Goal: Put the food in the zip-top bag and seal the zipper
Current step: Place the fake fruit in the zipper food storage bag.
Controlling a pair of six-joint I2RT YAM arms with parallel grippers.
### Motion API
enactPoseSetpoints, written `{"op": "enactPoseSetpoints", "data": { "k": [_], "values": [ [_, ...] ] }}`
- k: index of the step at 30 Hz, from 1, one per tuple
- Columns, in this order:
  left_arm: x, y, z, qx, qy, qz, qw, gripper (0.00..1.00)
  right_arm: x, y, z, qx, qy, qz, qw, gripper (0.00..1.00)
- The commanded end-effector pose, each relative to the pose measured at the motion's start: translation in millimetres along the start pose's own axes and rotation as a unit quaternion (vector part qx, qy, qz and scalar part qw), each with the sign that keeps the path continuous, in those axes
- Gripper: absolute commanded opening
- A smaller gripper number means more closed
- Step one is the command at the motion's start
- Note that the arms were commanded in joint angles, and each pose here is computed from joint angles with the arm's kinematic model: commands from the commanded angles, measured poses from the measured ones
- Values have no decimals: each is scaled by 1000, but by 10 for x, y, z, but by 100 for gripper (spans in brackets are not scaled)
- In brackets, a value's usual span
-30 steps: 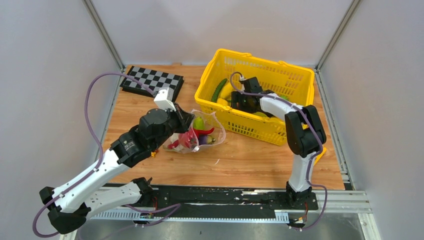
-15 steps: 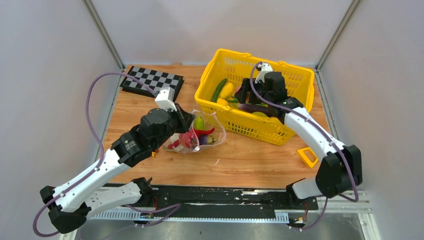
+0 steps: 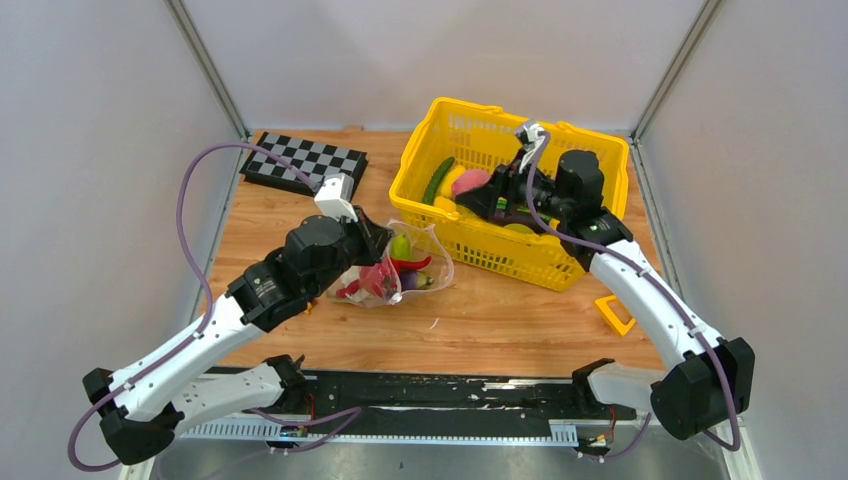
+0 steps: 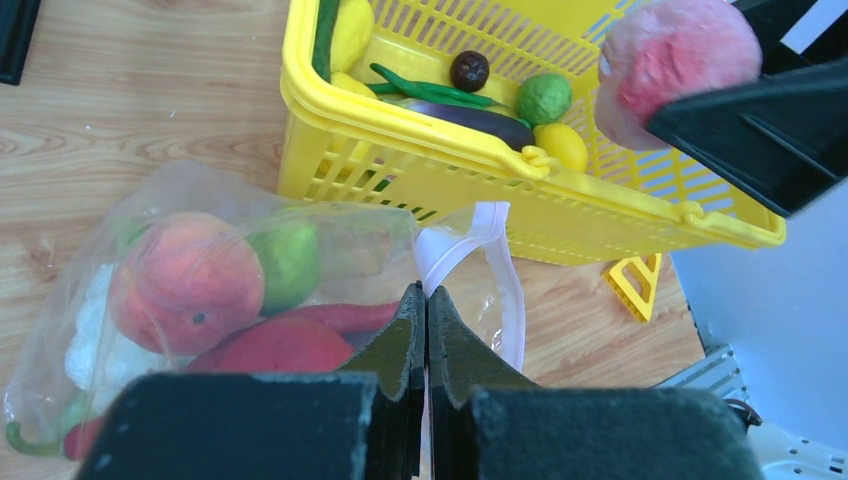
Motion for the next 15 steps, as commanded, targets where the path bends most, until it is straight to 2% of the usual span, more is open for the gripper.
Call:
{"op": "enactPoseSetpoints", "data": {
  "k": [1,5,11,15],
  "values": [
    [-154,-72,15,11,-25,-7,1000,0,-13,549,-134,-170,19,-62,983,50],
    [-146,-84,36,11,-21,-6,1000,0,218,799,-198,-239,64,-98,964,51],
    [-160,-90,38,12,-25,-11,1000,0,659,1084,-211,-275,145,-173,935,52],
    [-173,-108,37,16,-26,-14,999,0,787,1067,-137,-248,165,-177,938,52]
  ]
}}
Point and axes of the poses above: each gripper's point midway between its finger pads, its own z axis out along the fingers, its own y axis along the line the jaws close on, x = y × z, the point moved 3 cm from there along -z, back along the fingers, and after that the axes turned 9 degrees about z, right-handed, at the moved point
